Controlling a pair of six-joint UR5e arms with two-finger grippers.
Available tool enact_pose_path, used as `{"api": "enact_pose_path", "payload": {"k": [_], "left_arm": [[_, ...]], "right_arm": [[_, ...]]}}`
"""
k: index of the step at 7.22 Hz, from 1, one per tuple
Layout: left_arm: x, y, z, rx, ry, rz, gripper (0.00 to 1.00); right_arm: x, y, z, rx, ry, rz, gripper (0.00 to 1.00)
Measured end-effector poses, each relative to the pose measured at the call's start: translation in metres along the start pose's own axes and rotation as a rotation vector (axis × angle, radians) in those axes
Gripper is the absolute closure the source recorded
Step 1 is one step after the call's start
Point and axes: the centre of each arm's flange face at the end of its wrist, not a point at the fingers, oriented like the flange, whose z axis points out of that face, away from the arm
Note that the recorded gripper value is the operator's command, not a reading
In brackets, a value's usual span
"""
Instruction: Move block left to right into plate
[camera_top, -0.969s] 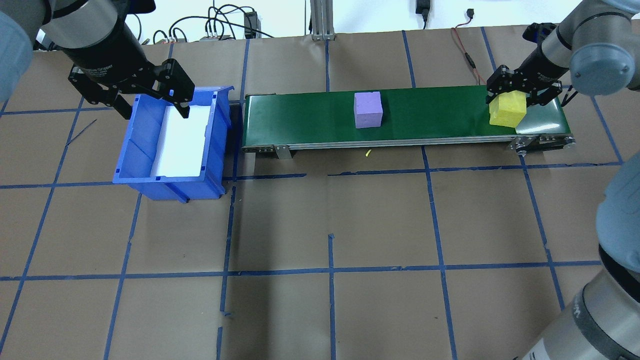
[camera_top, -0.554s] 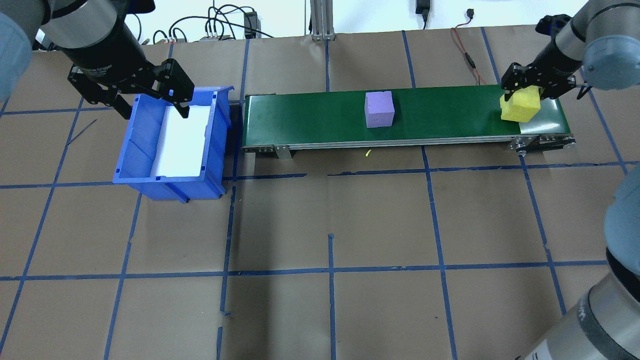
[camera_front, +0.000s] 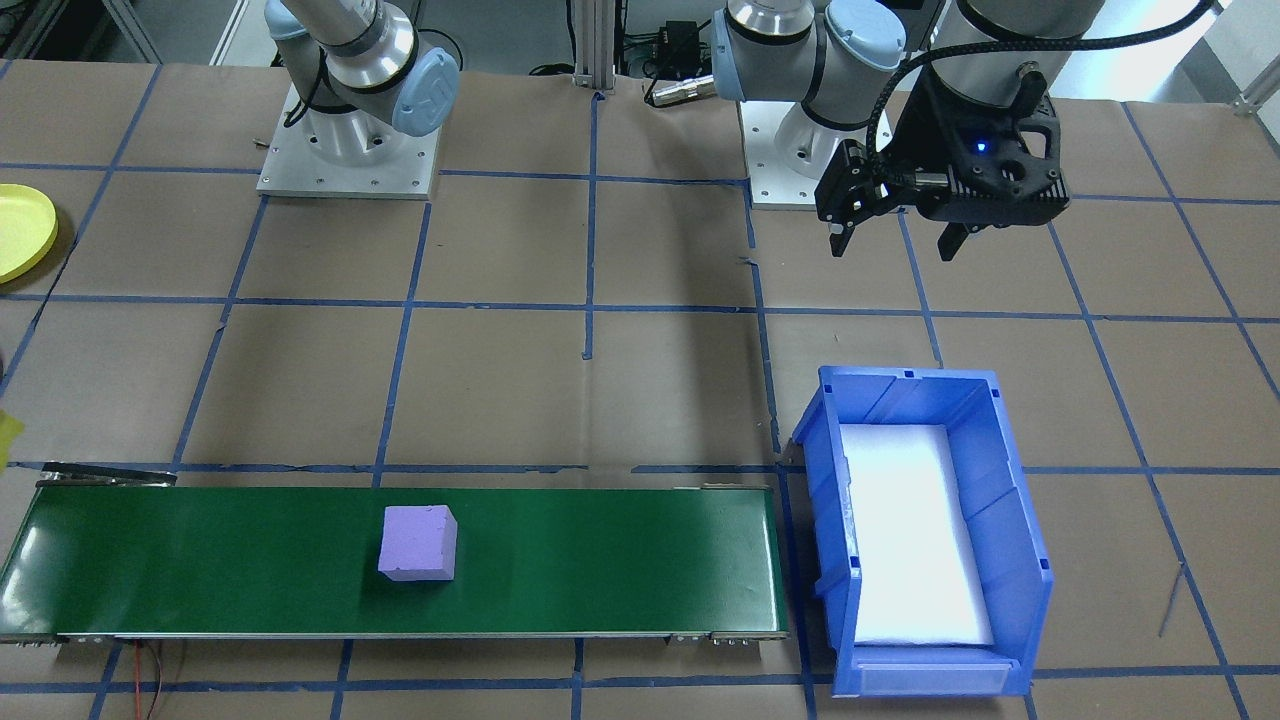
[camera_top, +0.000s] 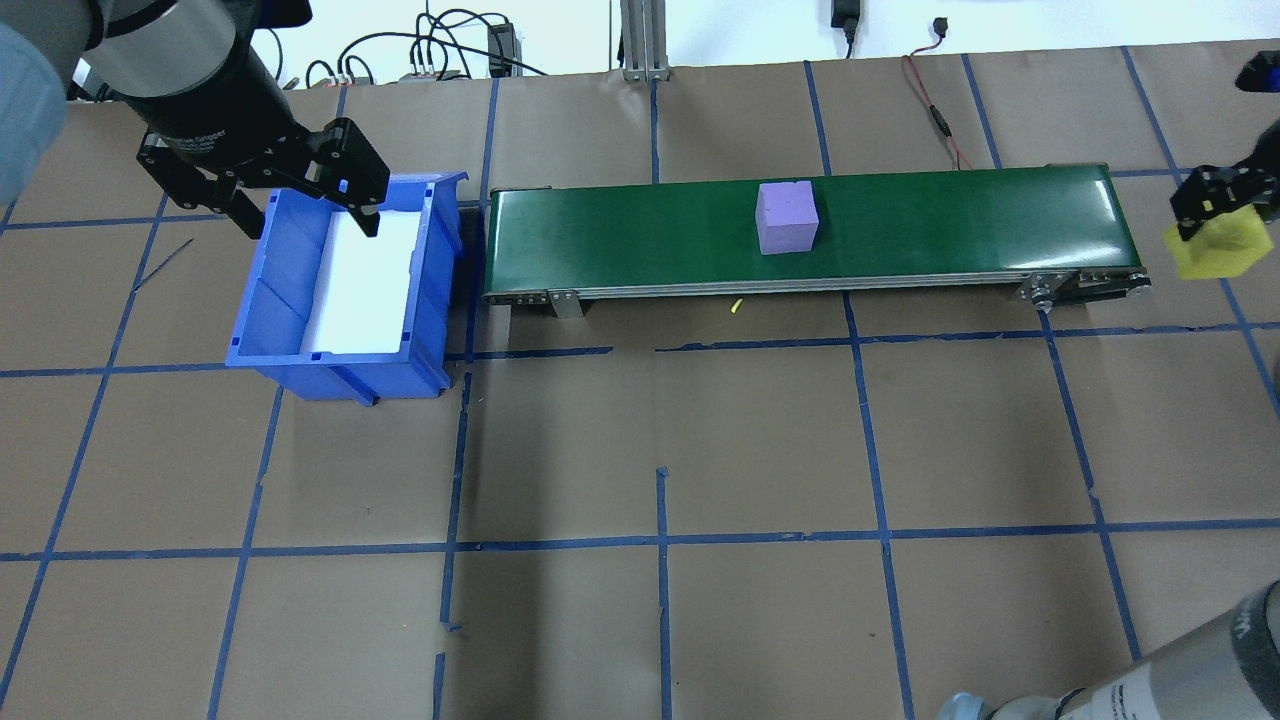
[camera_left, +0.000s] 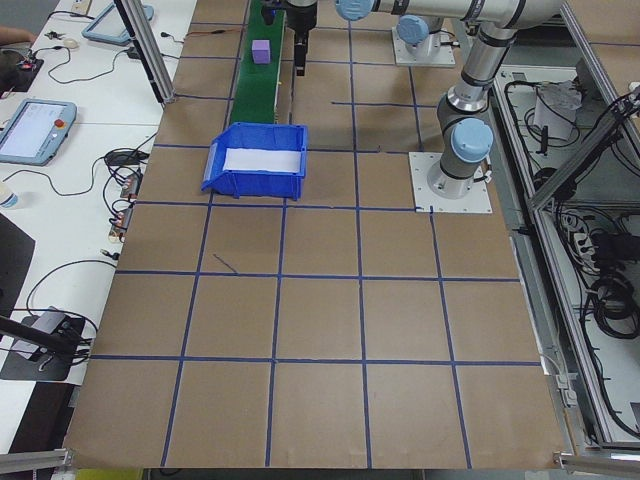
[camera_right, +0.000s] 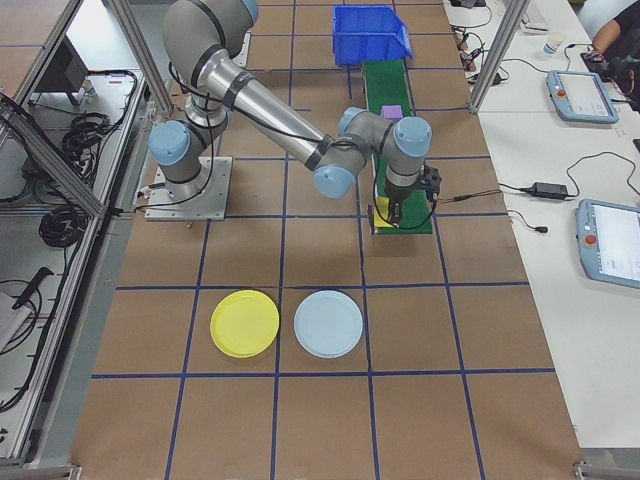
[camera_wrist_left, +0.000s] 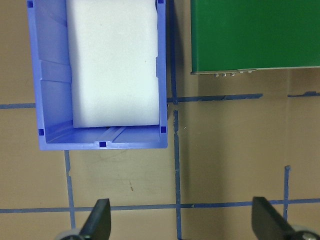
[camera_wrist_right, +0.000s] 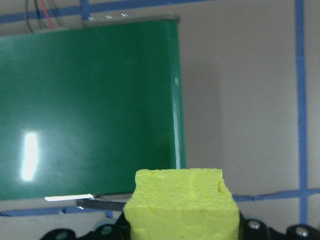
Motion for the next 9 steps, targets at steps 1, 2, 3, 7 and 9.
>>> {"api": "enact_pose_path", "payload": {"k": [1,2,3,7,9], "left_arm": [[0.0,0.0,0.0,0.0,0.001,-0.003,0.0],[0.0,0.0,0.0,0.001,0.001,-0.004,0.0],[0.0,0.0,0.0,0.001,0.001,-0.005,0.0],[0.0,0.0,0.0,0.0,0.002,-0.008,0.0],[0.0,0.001,-0.001,0.0,0.002,-0.009,0.0]], "right_arm": [[0.044,0.037,-0.008,-0.014,0.02,-0.022,0.86],[0.091,0.08,-0.008,-0.033,0.022,-0.013,0.86],[0.144,0.133,0.0,-0.055,0.007,0.029,0.86],[0.245,0.319,0.064,-0.09,-0.14,0.106,0.39],[0.253,0.326,0.093,-0.091,-0.16,0.102,0.0]]}}
